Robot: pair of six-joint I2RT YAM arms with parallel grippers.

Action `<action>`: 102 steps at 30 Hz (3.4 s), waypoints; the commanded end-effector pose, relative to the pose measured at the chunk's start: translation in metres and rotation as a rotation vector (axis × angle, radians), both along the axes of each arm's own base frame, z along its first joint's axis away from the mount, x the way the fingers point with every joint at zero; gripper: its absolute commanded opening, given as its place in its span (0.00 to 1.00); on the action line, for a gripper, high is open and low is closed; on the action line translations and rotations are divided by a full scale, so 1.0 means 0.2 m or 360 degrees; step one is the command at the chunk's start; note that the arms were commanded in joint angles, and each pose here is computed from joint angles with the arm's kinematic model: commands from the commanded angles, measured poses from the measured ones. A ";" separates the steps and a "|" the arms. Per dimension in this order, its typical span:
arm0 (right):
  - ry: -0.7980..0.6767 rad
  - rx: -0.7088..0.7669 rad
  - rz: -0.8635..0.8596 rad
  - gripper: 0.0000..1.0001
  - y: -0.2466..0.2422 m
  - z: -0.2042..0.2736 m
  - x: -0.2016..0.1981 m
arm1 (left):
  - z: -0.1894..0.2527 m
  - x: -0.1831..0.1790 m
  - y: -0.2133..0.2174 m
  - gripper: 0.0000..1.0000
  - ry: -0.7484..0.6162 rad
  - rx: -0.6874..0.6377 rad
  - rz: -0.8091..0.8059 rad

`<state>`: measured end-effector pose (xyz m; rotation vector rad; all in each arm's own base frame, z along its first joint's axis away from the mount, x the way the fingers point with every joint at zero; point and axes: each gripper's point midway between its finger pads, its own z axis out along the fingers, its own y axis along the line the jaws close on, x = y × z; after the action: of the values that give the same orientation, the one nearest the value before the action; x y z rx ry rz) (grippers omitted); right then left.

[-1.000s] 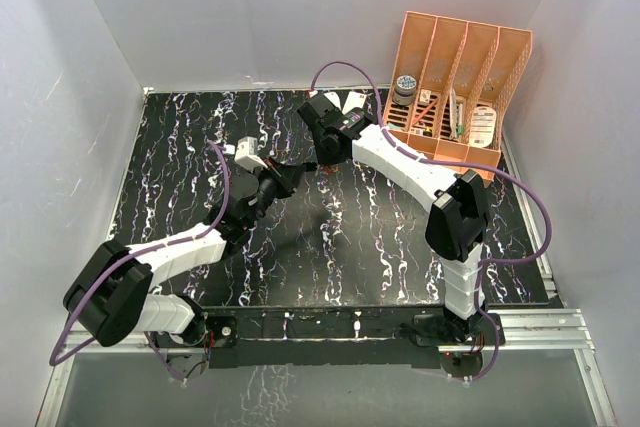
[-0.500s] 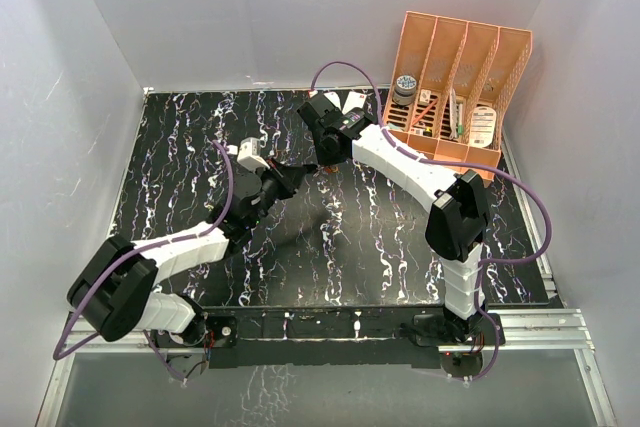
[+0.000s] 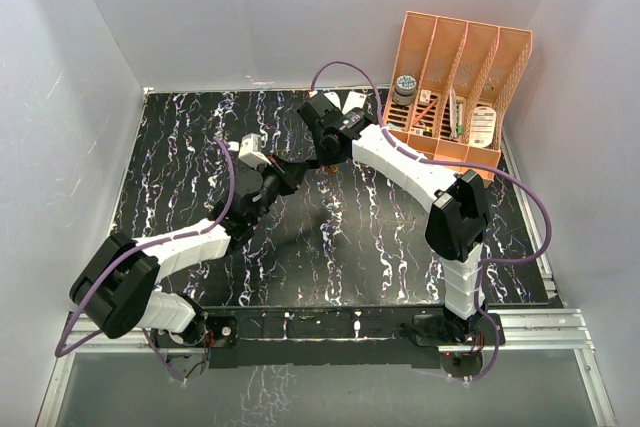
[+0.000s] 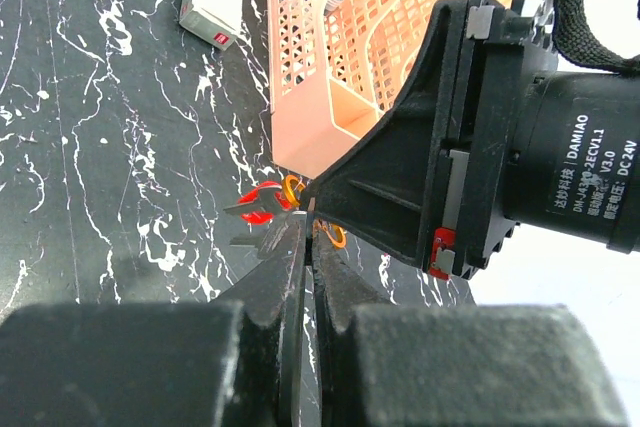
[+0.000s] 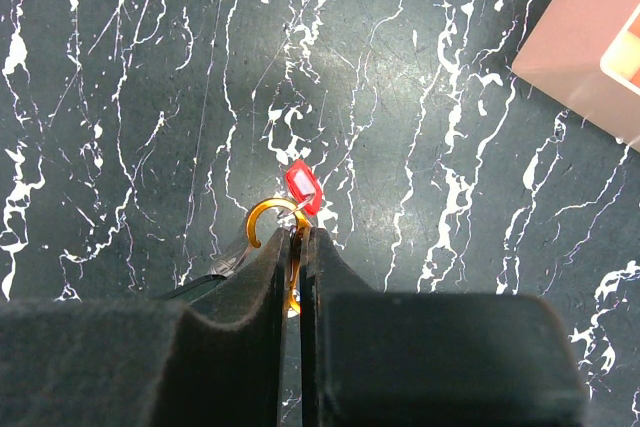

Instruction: Put the keys on the keyring

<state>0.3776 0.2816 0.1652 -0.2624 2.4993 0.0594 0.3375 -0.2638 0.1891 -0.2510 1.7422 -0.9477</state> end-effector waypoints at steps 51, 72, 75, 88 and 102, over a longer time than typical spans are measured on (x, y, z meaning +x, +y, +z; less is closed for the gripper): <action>-0.0101 0.0092 -0.0020 0.00 0.03 0.10 0.04 | 0.10 0.04 -0.03 0.00 -0.0080 -0.0037 0.0011; -0.0092 0.0084 -0.0021 0.00 0.02 0.09 0.02 | 0.10 0.06 -0.02 0.00 -0.0086 -0.0002 0.0042; -0.0091 0.0086 -0.0019 0.00 0.02 0.09 0.02 | 0.11 0.06 -0.02 0.00 -0.0090 0.0000 0.0041; -0.0097 0.0093 -0.0015 0.00 0.03 0.10 0.03 | 0.14 0.06 -0.03 0.00 -0.0114 -0.0020 0.0032; -0.0100 0.0097 -0.0015 0.00 0.03 0.11 0.03 | 0.11 0.06 -0.04 0.00 -0.0091 -0.0017 0.0023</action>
<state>0.3743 0.2816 0.1571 -0.2713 2.5176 0.0623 0.3468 -0.2677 0.1834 -0.2459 1.7531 -0.9082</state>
